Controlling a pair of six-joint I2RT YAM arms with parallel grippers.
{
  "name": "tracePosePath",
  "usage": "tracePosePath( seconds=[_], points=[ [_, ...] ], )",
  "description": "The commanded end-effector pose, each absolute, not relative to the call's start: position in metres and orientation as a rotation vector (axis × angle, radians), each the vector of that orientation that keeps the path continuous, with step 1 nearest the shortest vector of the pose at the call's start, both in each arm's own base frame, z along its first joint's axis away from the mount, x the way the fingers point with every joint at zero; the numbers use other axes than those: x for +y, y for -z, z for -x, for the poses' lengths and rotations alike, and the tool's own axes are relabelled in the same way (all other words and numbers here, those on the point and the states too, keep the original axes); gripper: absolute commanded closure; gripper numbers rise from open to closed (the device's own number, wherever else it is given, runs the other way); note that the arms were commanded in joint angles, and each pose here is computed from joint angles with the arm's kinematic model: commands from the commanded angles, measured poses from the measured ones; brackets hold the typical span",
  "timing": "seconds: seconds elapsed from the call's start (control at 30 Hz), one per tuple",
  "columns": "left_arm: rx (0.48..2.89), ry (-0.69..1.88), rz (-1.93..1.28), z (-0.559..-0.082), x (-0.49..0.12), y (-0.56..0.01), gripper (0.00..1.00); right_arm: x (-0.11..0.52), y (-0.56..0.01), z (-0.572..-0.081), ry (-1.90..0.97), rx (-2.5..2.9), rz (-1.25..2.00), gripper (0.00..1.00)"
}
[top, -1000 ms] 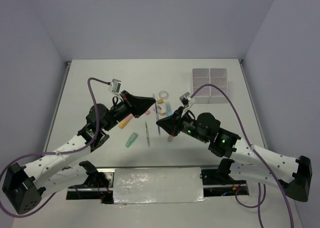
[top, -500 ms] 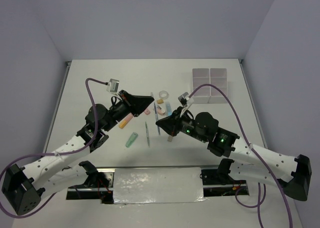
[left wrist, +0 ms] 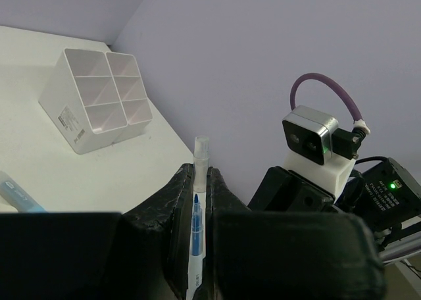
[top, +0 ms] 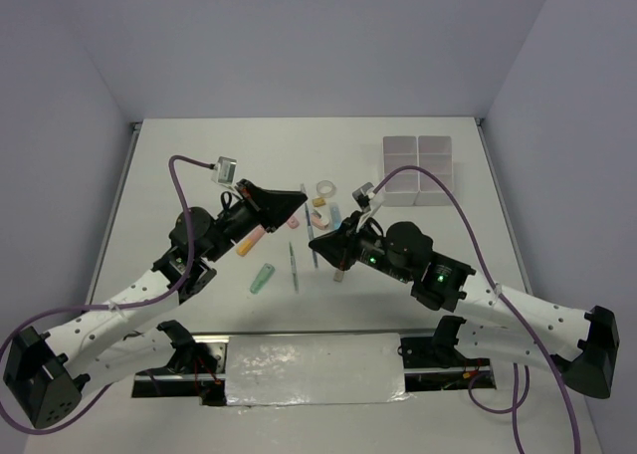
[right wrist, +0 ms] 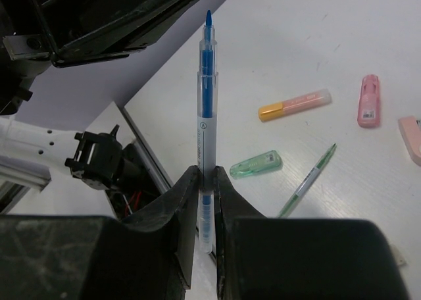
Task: Sort the stationery into containers
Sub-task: Close the pen cap on the pen.
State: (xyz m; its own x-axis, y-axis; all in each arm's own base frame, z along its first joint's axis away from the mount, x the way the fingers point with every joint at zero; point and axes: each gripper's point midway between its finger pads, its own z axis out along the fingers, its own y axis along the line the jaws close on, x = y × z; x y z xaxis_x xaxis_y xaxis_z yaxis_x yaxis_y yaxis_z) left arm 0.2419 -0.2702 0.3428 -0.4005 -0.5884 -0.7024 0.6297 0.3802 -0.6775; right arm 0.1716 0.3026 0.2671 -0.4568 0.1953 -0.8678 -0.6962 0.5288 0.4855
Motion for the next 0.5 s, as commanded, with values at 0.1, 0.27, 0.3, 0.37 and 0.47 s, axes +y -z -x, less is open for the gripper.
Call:
tracePosePath(
  seconds=[0.1,0.27,0.3,0.37,0.47],
  points=[
    [1.378,1.377,-0.064,-0.2345,-0.2708,-0.3680,0.96,0.3035,-0.2974,-0.1750,-1.107,1.688,0.400,1.00],
    [1.376,1.376,-0.074,-0.2340,-0.2715,-0.3695,0.96,0.3027,-0.2994,-0.1759,-1.105,1.683,0.396,1.00],
    [1.377,1.374,-0.074,-0.2343,-0.2714,-0.3691,0.96,0.3029,-0.2992,-0.1749,-1.108,1.683,0.397,1.00],
    [1.382,1.365,-0.068,-0.2358,-0.2708,-0.3673,0.96,0.3023,-0.3006,-0.1746,-1.111,1.680,0.397,1.00],
    [1.385,1.362,-0.062,-0.2367,-0.2706,-0.3650,0.96,0.3028,-0.3021,-0.1737,-1.113,1.678,0.401,1.00]
  ],
)
